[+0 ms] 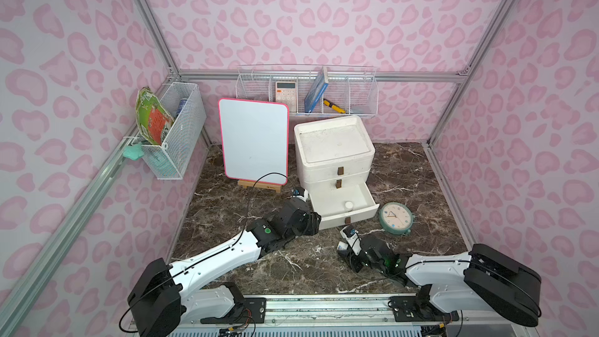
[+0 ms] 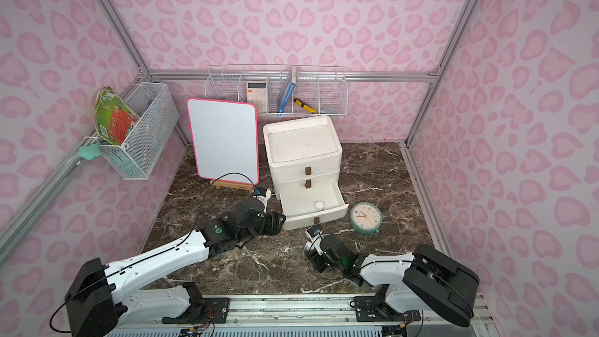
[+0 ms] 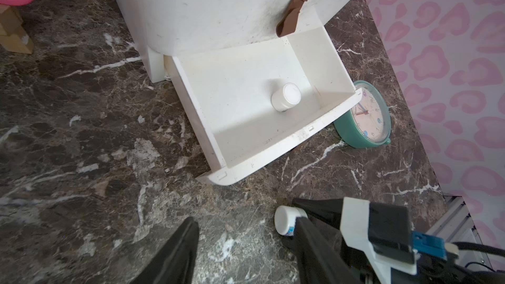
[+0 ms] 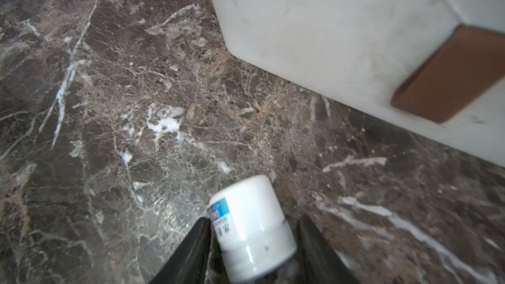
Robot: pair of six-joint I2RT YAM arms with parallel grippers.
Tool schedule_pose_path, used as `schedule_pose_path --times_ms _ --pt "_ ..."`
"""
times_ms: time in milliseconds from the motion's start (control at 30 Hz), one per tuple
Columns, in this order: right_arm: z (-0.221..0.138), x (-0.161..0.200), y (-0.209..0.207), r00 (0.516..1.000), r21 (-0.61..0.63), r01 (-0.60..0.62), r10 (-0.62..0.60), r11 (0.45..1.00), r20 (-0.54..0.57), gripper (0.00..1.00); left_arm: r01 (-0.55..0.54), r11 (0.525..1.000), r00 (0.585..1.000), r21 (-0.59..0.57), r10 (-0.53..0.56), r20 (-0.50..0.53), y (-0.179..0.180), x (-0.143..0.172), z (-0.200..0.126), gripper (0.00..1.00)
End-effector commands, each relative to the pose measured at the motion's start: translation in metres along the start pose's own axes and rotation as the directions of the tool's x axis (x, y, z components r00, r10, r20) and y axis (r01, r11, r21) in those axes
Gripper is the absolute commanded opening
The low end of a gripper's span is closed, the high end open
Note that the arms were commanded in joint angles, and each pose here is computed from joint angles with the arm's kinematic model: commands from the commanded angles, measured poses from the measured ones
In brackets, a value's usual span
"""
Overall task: Put the paint cans in the drawer according to color
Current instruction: Pick up the paint can at the center of the board.
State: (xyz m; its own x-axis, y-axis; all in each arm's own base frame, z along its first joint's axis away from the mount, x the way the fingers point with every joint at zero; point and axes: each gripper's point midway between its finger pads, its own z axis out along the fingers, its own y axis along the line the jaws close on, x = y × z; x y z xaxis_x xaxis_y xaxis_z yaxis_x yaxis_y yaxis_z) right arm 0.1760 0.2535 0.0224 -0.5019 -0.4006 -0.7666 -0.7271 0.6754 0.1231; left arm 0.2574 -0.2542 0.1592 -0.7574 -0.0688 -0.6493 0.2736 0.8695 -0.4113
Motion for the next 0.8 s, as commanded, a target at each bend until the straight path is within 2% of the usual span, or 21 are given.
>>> schedule_pose_path --times_ms 0,233,400,567,667,767 --pt "0.001 -0.002 0.005 1.0 -0.028 0.022 -0.021 0.999 0.017 0.49 0.003 1.0 1.0 0.009 -0.003 0.014 -0.002 -0.004 -0.002 0.61" --pt "0.001 0.007 0.01 0.998 -0.056 0.058 -0.057 0.997 0.014 0.32 0.004 1.0 1.0 0.008 -0.004 0.014 -0.002 -0.004 -0.002 0.6" --pt "0.0 -0.002 0.022 0.996 -0.088 0.089 -0.086 0.992 0.041 0.22 0.005 1.0 1.0 0.006 -0.005 0.019 -0.001 -0.005 -0.004 0.6" --pt "-0.007 -0.024 0.033 1.0 -0.111 0.014 -0.015 0.994 -0.01 0.13 0.013 1.0 1.0 0.007 -0.013 0.014 0.0 -0.005 -0.008 0.6" --pt "-0.021 -0.037 0.042 1.0 -0.123 0.005 -0.006 0.992 -0.003 0.11 0.04 0.999 0.999 0.027 -0.039 -0.031 0.002 0.001 -0.012 0.6" --pt "-0.04 -0.053 0.051 0.994 -0.157 0.085 -0.074 0.984 0.075 0.1 0.115 0.988 0.987 0.1 -0.102 -0.123 -0.003 0.012 -0.019 0.61"
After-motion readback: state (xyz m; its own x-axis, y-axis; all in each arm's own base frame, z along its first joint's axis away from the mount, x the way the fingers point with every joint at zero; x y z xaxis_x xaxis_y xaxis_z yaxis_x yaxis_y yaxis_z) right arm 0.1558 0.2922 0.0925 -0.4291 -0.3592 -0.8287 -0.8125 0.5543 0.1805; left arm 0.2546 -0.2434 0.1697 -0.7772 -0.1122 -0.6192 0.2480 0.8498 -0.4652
